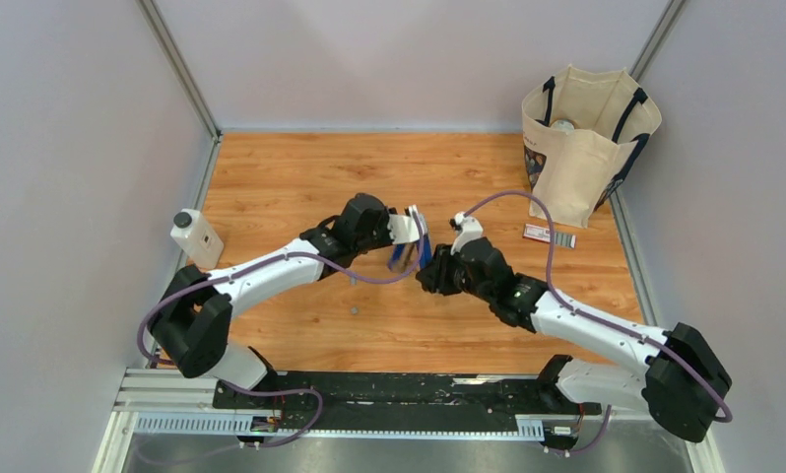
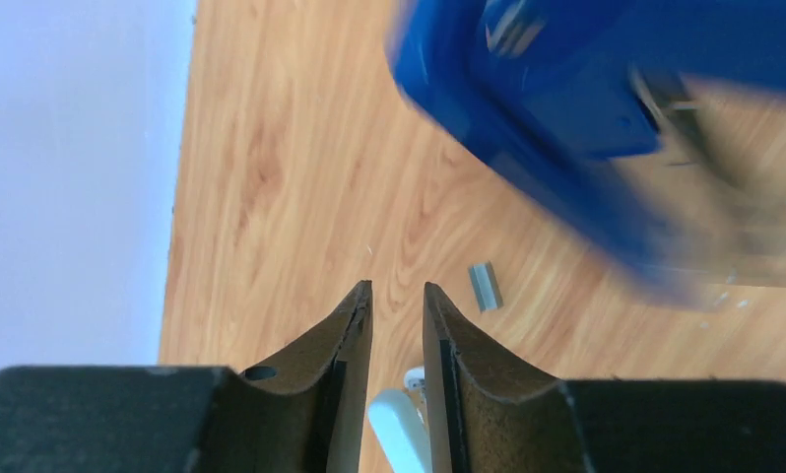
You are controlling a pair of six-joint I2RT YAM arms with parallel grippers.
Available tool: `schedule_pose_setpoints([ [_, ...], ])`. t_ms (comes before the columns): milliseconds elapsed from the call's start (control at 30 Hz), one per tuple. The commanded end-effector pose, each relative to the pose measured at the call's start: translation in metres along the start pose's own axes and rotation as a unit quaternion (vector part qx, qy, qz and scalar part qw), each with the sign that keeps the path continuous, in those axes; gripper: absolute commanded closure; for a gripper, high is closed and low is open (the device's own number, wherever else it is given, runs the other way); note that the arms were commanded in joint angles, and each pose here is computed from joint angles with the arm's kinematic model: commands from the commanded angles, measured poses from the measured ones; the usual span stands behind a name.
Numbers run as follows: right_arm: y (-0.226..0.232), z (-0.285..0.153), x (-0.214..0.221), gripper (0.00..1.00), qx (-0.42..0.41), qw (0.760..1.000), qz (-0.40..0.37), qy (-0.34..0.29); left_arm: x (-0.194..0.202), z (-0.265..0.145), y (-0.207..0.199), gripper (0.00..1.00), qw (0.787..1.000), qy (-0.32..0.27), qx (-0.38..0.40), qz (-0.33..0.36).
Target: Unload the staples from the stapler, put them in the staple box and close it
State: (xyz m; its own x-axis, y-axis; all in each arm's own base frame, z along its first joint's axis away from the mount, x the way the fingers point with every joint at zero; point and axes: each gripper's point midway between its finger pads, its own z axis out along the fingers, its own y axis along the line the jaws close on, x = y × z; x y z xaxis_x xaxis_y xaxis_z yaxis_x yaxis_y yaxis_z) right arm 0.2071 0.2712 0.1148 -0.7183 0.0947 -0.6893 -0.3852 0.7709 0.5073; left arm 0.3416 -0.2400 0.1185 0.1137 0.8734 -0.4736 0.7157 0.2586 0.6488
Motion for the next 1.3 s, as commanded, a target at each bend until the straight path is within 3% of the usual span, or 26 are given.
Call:
schedule_pose_setpoints([
  [0, 0.016, -0.014, -0.097, 1.00, 0.009, 0.992, 0.011, -0.123, -0.031, -0.044, -0.010, 0.66, 0.990, -0.020, 0.093, -0.105],
  [167, 0.008, -0.020, -0.137, 1.00, 0.030, 0.988, 0.005, -0.153, -0.043, -0.075, -0.032, 0.68, 0.974, -0.040, 0.173, -0.144],
  [467, -0.012, 0.027, -0.138, 1.00, 0.076, 0.990, -0.042, -0.107, -0.025, -0.099, 0.002, 0.67, 0.956, -0.033, 0.141, -0.255],
  [633, -0.030, 0.081, -0.136, 1.00, 0.122, 0.989, -0.064, -0.053, -0.006, -0.106, 0.010, 0.67, 0.954, -0.012, 0.124, -0.272],
  [967, -0.029, 0.171, -0.154, 1.00, 0.145, 0.984, -0.099, -0.015, 0.015, -0.125, 0.011, 0.67, 0.953, -0.012, 0.106, -0.282],
  [1267, -0.023, 0.218, -0.126, 0.97, 0.163, 0.968, -0.172, 0.086, 0.023, -0.130, 0.009, 0.66, 0.953, -0.013, 0.092, -0.287],
])
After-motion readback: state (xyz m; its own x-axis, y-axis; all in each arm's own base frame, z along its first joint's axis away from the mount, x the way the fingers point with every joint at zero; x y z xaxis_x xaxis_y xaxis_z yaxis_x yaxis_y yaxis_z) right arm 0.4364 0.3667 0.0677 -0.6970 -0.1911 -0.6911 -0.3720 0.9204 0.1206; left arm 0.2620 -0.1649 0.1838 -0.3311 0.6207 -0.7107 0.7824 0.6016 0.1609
